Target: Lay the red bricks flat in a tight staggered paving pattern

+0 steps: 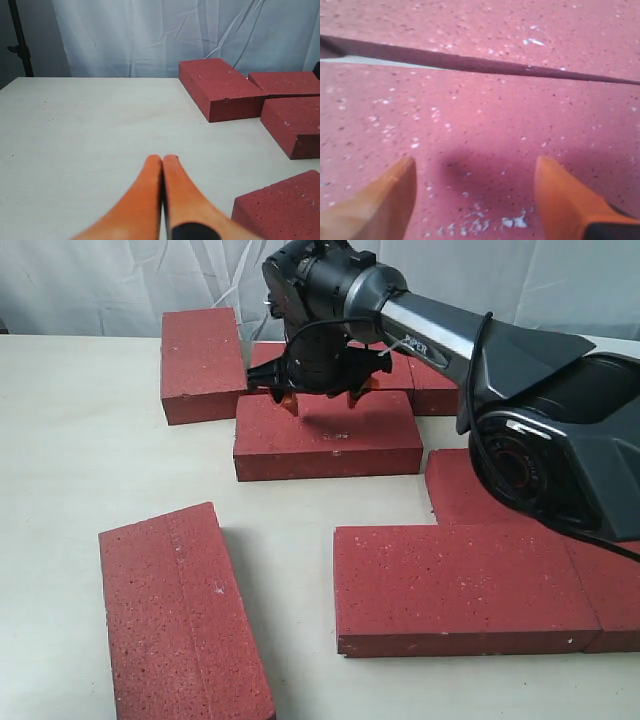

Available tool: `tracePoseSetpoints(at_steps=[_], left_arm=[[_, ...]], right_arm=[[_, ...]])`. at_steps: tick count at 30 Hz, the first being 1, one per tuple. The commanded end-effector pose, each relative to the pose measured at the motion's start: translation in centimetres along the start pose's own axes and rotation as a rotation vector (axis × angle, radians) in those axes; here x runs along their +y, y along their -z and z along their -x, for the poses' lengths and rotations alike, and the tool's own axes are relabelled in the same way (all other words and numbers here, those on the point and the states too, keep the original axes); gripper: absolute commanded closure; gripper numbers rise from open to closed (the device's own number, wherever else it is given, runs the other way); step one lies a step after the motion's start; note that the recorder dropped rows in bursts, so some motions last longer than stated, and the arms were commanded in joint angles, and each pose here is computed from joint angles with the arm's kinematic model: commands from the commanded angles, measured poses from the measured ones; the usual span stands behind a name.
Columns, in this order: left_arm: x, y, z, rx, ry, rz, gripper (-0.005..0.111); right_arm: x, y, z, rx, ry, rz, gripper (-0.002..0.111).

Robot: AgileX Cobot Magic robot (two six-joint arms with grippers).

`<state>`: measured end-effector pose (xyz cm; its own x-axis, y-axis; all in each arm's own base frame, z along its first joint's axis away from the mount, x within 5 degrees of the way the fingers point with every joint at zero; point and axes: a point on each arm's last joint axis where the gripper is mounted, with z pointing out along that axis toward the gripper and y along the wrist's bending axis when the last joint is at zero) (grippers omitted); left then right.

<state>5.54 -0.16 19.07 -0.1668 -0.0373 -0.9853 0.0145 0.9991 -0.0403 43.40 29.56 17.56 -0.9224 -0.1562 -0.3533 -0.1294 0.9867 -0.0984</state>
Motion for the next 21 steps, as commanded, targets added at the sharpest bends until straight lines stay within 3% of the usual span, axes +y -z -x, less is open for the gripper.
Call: tracePoseSetpoints(at_steps=[1, 4, 5, 9, 14, 19, 21], left_arm=[[0.0, 0.0, 0.1, -0.016, -0.002, 0.005, 0.107], [0.0, 0.0, 0.1, -0.016, -0.002, 0.005, 0.107], [0.0, 0.0, 0.1, -0.016, -0.002, 0.005, 0.107], [0.0, 0.0, 0.1, -0.016, -0.002, 0.005, 0.107], [0.0, 0.0, 0.1, -0.016, -0.002, 0.005, 0.107], [0.0, 0.0, 0.1, -0.016, -0.002, 0.005, 0.107], [0.0, 0.0, 0.1, -0.016, -0.004, 0.006, 0.107]], right_arm=[[2.7, 2.9, -1.1, -0.014, 0.09, 0.068, 0.073], [3.7, 3.5, -2.1, 0.023, 0.129, 0.12, 0.105], [3.8, 3.7, -2.3, 0.034, 0.129, 0.126, 0.108], [3.1, 4.8, -3.9, 0.085, 0.169, 0.117, 0.108], [1.1, 6.5, -5.3, 0.078, 0.217, 0.237, 0.108], [-2.5, 7.0, -6.3, 0.051, 0.203, 0.3, 0.108], [-5.2, 6.3, -6.5, 0.036, 0.189, 0.289, 0.108]])
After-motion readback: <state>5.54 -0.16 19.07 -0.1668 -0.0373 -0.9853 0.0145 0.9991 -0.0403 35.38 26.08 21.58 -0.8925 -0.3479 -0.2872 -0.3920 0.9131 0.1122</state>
